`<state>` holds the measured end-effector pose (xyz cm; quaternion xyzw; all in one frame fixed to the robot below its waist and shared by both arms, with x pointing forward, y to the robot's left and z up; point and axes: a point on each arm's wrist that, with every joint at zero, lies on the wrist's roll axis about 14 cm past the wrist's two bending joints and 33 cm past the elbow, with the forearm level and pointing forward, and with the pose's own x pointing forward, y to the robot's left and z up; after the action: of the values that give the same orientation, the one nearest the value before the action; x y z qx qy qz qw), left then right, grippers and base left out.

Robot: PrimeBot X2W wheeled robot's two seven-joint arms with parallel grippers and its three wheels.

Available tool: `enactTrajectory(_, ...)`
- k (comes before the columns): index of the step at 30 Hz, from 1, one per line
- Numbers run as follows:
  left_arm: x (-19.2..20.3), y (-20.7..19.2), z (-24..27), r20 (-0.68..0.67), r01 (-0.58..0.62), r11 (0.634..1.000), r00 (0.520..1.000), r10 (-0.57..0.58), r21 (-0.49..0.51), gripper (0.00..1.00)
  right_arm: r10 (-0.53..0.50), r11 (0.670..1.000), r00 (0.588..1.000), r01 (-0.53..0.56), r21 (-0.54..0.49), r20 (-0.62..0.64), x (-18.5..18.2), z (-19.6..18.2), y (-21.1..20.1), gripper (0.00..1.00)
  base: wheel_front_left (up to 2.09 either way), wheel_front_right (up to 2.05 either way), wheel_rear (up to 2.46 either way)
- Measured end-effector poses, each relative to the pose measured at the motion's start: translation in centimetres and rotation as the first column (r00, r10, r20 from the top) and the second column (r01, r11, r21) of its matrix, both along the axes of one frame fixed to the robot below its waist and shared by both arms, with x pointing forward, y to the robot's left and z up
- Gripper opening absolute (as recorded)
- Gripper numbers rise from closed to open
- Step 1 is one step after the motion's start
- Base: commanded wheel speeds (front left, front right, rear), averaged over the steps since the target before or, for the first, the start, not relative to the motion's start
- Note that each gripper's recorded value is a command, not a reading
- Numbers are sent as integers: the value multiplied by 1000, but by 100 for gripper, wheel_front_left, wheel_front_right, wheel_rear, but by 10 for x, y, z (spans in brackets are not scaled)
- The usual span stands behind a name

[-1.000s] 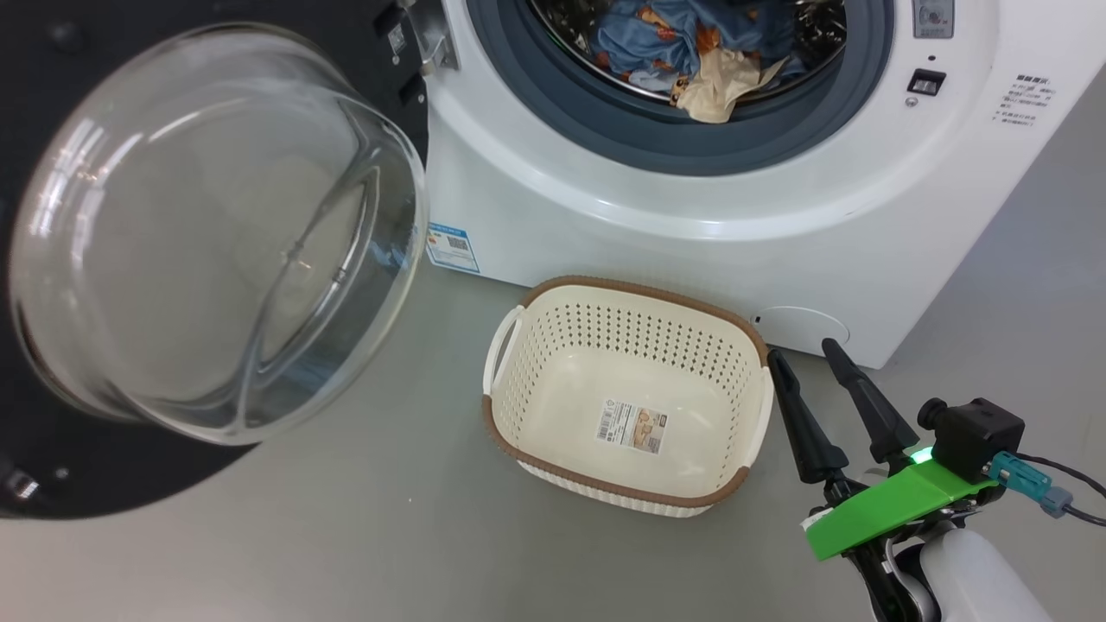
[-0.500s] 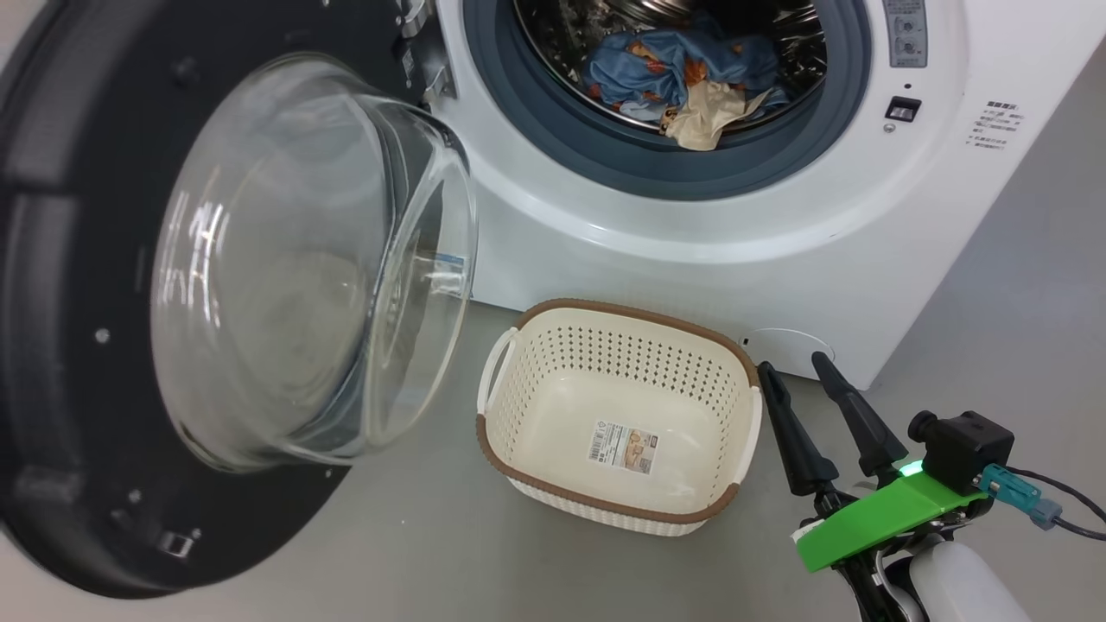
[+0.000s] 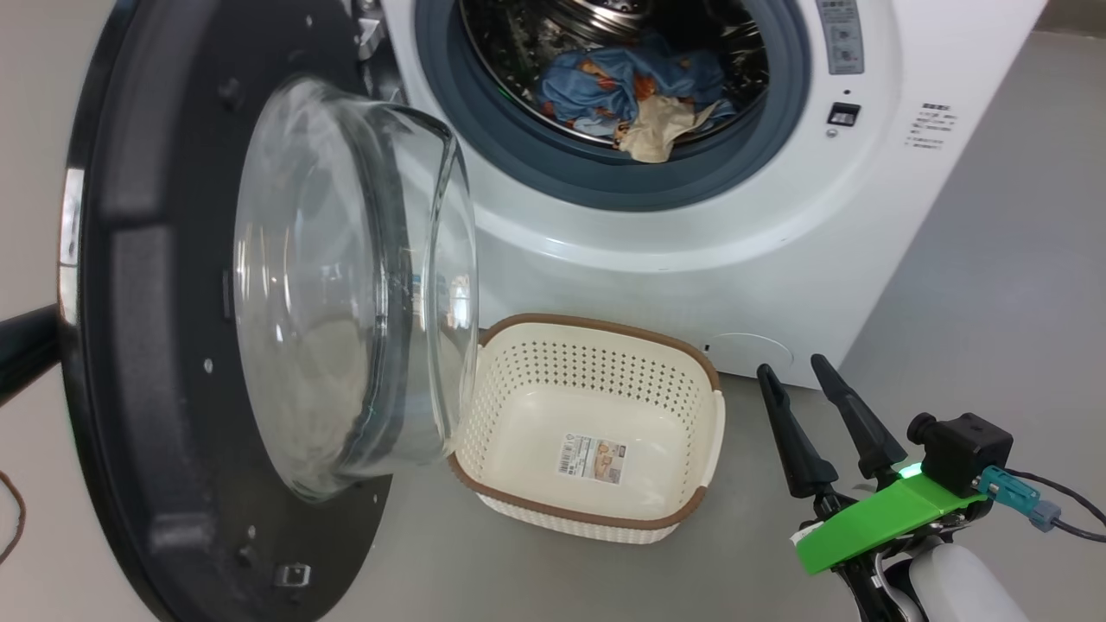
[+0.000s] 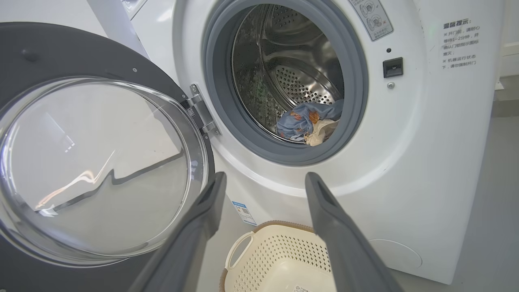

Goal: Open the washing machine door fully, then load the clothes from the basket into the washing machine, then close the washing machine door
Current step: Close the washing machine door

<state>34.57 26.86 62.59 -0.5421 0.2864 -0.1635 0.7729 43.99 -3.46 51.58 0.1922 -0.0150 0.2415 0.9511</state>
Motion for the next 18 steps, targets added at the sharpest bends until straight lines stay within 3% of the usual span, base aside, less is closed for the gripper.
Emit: enactTrajectory(18, 33, -76, 7, 53, 204, 977, 978, -201, -63, 0, -143, 990, 990, 143, -15, -6, -14, -2, -56, 100, 0, 0, 0)
